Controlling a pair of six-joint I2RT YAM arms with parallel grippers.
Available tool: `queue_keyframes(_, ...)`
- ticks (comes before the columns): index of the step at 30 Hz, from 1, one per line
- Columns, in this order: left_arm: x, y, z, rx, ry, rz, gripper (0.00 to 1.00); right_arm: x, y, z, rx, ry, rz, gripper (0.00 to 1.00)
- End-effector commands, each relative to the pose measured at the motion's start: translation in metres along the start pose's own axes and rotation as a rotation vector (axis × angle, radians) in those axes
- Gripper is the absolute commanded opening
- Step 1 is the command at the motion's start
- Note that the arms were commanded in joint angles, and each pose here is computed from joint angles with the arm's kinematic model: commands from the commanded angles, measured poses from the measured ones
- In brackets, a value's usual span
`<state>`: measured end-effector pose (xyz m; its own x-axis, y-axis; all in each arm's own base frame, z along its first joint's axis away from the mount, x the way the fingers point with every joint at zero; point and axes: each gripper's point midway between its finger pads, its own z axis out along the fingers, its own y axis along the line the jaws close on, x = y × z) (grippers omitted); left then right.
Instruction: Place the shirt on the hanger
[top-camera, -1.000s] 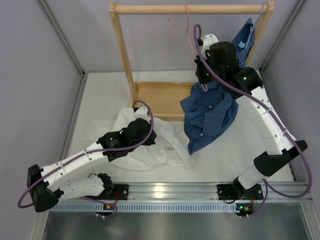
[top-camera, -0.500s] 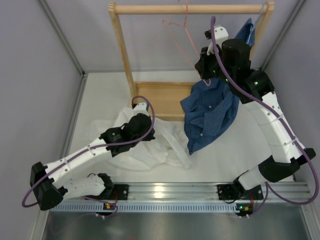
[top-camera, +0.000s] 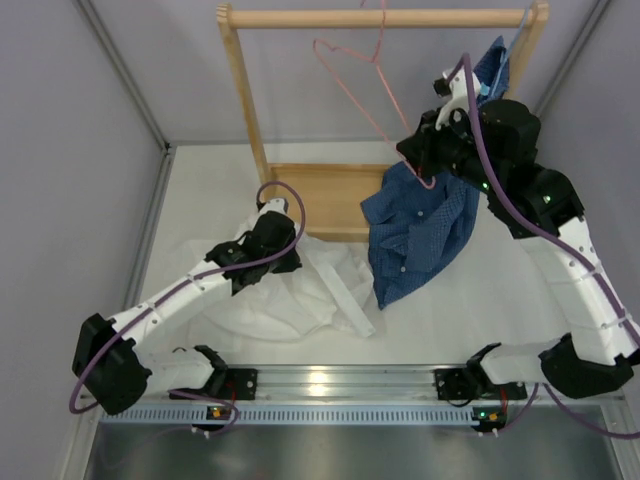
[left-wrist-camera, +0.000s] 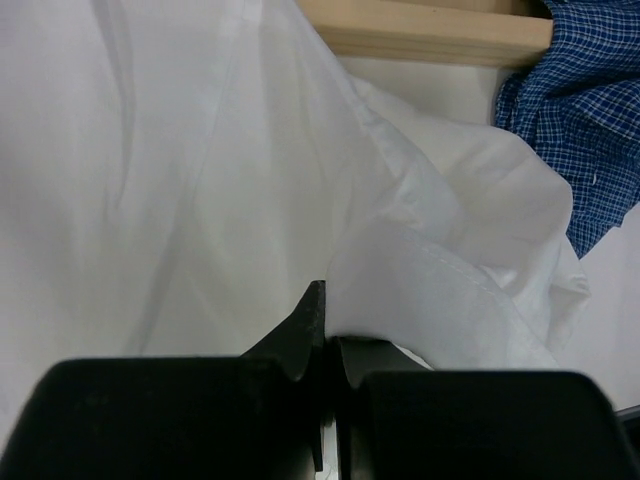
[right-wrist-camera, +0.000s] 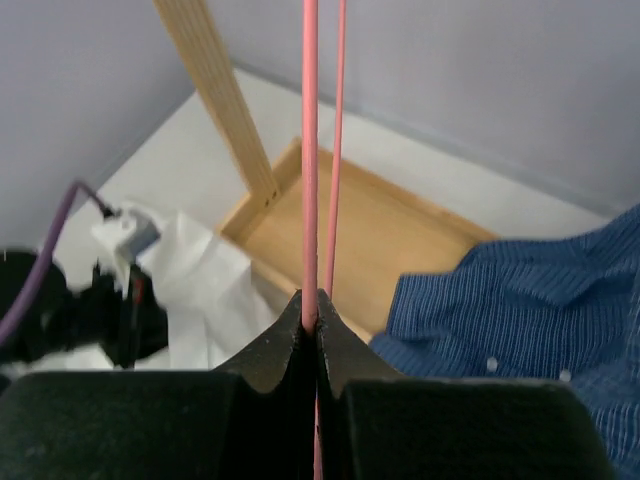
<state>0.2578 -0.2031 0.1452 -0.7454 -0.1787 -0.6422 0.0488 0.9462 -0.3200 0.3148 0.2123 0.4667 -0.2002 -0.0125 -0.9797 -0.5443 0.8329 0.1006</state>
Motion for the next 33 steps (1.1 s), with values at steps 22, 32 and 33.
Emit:
queue_keyframes(22, -0.114, -0.025, 0.051, 0.065, -0.07, -0.064, 0.0, 0.236, 0.061, -0.201, -0.381, 0.273, 0.227, 0.0)
queue_keyframes(32, -0.115, -0.035, 0.06, 0.095, -0.059, -0.108, 0.0, 0.255, 0.047, -0.161, -0.291, 0.313, 0.279, 0.0)
queue_keyframes(33, -0.114, -0.035, 0.06, 0.098, -0.058, -0.113, 0.0, 0.248, 0.045, -0.155, -0.276, 0.276, 0.281, 0.0)
